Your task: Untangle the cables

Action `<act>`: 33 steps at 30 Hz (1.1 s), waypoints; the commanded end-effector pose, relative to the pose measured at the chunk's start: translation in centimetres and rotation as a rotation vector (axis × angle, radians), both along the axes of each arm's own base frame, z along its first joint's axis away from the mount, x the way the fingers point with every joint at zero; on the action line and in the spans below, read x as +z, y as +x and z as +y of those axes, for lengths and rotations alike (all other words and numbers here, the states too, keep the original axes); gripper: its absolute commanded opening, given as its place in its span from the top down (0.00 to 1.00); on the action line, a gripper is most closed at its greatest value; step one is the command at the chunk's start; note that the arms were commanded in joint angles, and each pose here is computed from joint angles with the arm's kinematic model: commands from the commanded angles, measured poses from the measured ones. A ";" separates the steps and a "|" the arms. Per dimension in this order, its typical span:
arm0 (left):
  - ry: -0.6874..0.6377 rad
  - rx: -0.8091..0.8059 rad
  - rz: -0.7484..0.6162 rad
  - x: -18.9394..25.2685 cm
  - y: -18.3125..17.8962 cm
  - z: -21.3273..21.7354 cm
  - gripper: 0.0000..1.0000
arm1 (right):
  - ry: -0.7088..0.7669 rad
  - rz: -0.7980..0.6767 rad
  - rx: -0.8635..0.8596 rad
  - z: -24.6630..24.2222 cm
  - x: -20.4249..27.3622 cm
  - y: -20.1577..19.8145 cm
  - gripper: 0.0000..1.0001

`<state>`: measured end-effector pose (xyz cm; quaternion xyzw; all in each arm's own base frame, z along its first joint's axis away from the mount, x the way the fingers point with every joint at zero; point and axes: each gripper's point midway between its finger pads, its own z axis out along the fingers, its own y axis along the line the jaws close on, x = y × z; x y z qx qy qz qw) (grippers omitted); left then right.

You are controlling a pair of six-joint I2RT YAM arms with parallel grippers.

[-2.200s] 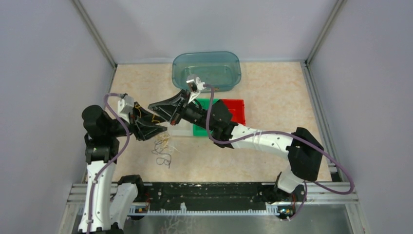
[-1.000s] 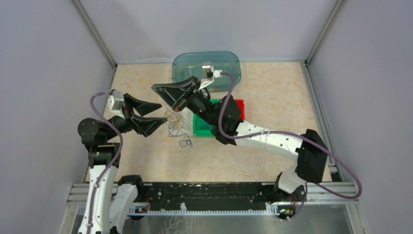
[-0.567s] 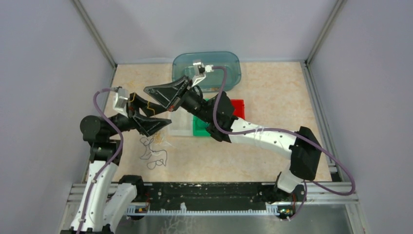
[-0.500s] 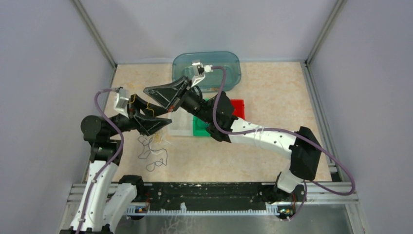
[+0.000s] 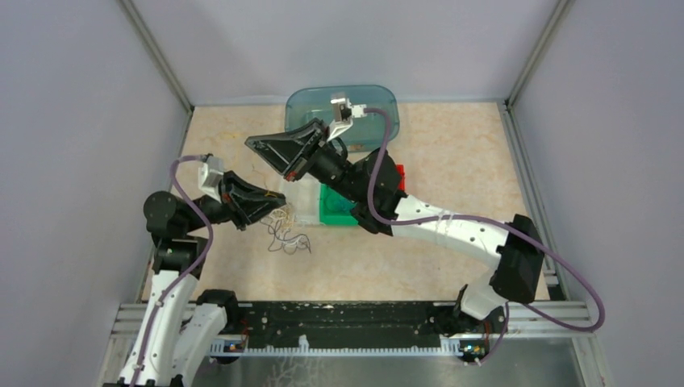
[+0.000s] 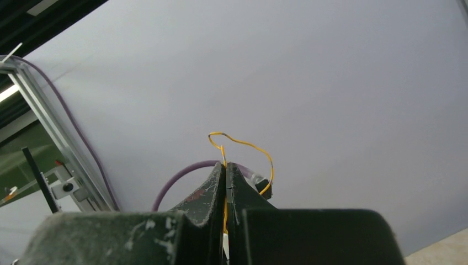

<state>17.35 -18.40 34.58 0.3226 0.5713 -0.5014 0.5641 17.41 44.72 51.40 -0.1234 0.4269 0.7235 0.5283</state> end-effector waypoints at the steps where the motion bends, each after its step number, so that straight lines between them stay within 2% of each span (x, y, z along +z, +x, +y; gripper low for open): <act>1: 0.034 -0.009 -0.013 -1.1 -0.3 0.0 0.78 | 0.140 -0.110 -0.079 -4.8 6.9 -1.1 1.00; 5: 0.067 -0.011 -0.003 -2.8 -0.2 0.0 0.78 | 0.151 -0.120 -0.099 -5.6 7.6 -0.9 1.00; 19: 0.249 0.055 -0.094 -9.0 1.1 1.1 0.76 | 0.174 -0.186 -0.197 -8.1 10.1 -0.3 1.00; 23: 0.338 0.104 -0.143 -11.3 1.9 2.0 0.68 | 0.179 -0.196 -0.231 -9.4 10.9 0.0 1.00; 27: 0.428 0.177 -0.204 -13.1 3.1 3.1 0.67 | 0.172 -0.205 -0.257 -10.1 11.0 0.2 1.00; 33: 0.503 0.259 -0.217 -14.9 4.4 4.4 0.70 | 0.179 -0.217 -0.274 -11.4 11.9 -0.1 1.00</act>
